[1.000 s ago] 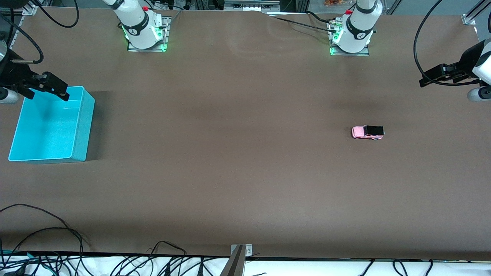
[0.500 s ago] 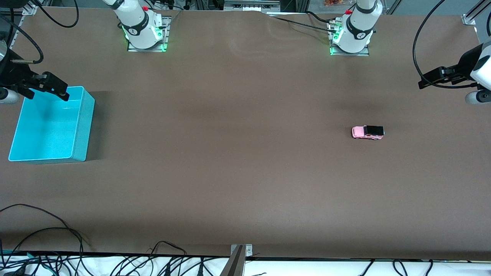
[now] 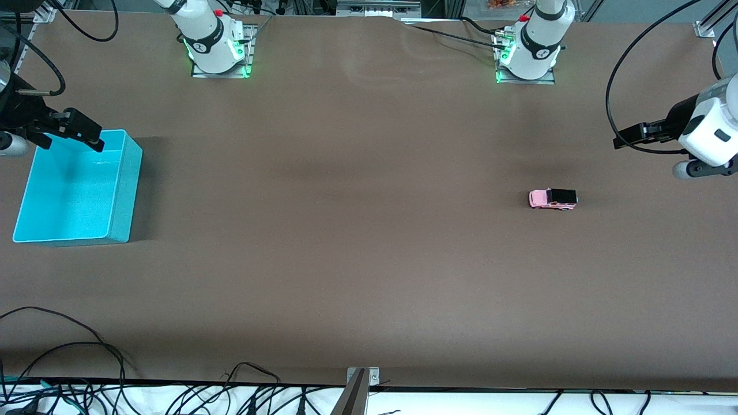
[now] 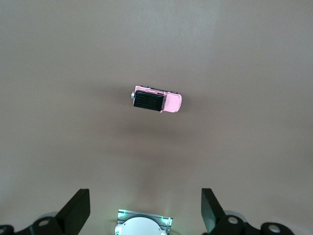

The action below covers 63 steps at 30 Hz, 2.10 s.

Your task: Wind and store pink jeep toy

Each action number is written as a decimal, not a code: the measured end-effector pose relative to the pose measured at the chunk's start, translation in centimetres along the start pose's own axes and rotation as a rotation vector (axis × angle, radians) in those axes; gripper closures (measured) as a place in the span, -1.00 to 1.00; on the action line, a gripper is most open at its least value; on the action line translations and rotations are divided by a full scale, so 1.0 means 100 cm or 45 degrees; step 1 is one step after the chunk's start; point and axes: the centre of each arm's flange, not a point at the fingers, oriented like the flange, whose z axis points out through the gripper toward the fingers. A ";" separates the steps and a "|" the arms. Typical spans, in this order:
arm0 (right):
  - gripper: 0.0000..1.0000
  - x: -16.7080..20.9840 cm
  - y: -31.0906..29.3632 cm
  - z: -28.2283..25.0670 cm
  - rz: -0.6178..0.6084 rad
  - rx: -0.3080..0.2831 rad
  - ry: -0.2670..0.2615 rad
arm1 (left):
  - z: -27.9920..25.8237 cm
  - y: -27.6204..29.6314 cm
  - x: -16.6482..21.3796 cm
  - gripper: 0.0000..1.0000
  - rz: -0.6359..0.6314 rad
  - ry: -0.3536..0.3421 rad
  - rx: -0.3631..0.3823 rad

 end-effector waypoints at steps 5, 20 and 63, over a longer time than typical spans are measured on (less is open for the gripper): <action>-1.00 0.000 0.000 0.000 0.000 0.000 0.000 | 0.016 -0.001 0.005 -1.00 -0.003 -0.013 0.001; -1.00 0.000 0.000 0.000 0.000 0.000 0.000 | 0.068 -0.002 0.017 -1.00 -0.009 -0.023 0.001; -1.00 0.000 0.000 0.000 0.000 0.000 0.000 | 0.250 -0.011 0.032 -1.00 -0.036 -0.092 0.008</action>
